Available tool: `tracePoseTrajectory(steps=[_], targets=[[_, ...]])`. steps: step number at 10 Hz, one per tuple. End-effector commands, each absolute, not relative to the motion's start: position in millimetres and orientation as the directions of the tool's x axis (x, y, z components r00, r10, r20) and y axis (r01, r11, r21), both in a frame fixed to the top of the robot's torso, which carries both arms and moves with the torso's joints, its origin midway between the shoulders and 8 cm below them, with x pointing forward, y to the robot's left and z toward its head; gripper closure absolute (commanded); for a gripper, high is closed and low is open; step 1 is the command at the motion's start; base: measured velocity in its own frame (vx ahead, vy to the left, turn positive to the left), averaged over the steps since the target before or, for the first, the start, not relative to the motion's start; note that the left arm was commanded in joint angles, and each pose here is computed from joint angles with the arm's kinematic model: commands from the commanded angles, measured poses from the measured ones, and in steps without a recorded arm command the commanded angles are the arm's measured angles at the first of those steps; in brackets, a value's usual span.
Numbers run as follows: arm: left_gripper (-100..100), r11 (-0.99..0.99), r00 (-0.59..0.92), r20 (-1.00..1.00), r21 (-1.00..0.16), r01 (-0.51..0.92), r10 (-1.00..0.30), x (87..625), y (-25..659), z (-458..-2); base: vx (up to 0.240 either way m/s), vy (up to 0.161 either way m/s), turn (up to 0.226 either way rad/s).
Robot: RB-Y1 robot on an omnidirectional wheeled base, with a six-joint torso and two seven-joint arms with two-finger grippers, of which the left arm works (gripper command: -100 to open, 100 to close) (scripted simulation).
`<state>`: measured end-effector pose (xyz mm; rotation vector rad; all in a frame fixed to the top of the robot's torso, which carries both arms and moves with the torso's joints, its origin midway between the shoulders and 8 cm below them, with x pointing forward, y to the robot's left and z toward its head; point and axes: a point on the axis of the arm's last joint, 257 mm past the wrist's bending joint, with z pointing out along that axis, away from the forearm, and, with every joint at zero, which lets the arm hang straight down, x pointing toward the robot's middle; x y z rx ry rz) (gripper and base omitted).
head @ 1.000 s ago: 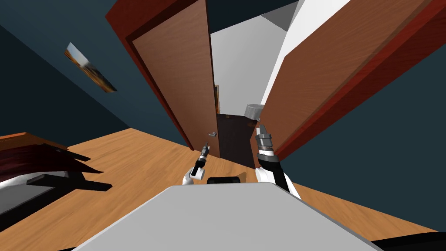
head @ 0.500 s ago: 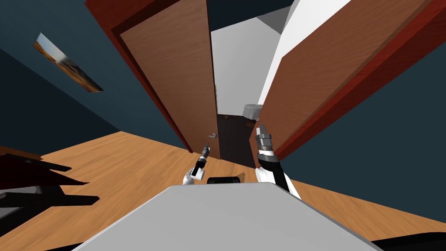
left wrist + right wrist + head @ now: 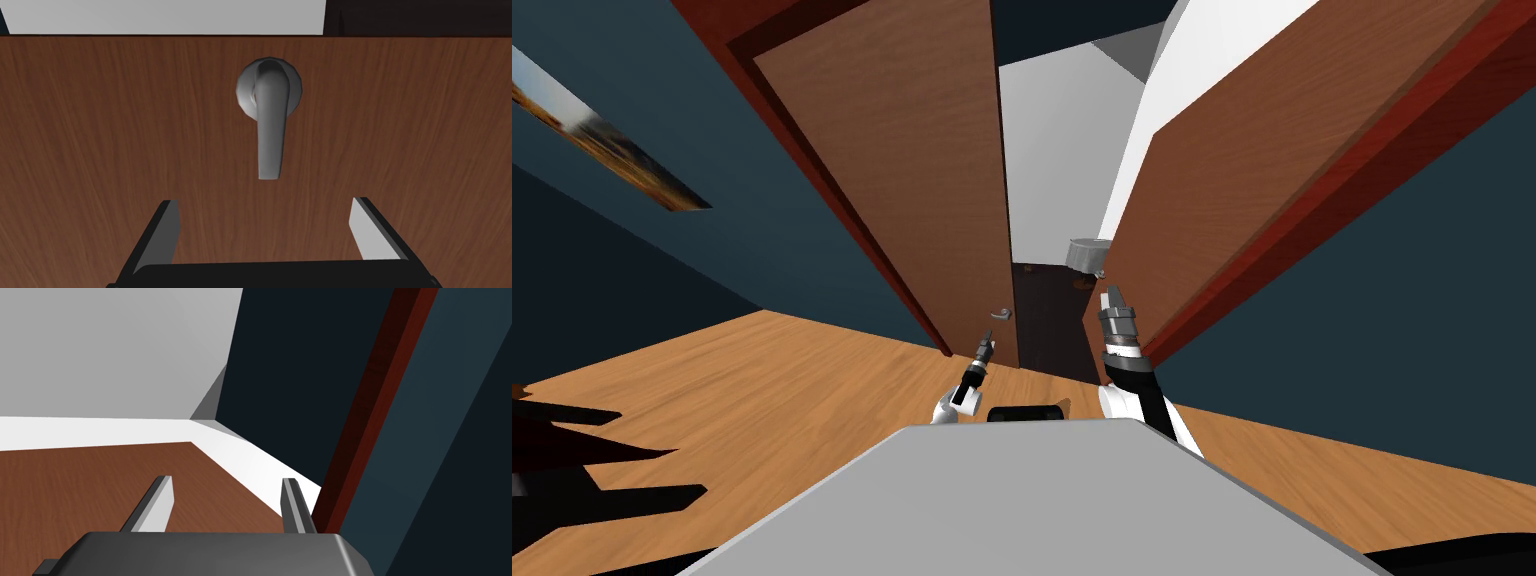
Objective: Push the door open
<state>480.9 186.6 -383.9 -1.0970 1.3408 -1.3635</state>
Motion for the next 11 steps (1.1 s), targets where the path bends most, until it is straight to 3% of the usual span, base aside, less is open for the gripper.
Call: tracePoseTrajectory(steps=[1, 4, 11], targets=[[-100, -0.001, -0.201, 0.000, -1.000, 0.005, -0.980, 480.4, 186.8, -388.9, 0.059, 0.091, -0.097], [-100, -0.001, -0.198, 0.001, -1.000, 0.002, -0.980, 480.5, 187.2, -390.2, 0.057, 0.034, -0.038], [-100, -0.004, -0.179, 0.004, -1.000, 0.000, -0.984, 481.9, 190.3, -391.3, 0.197, -0.030, -0.029]])
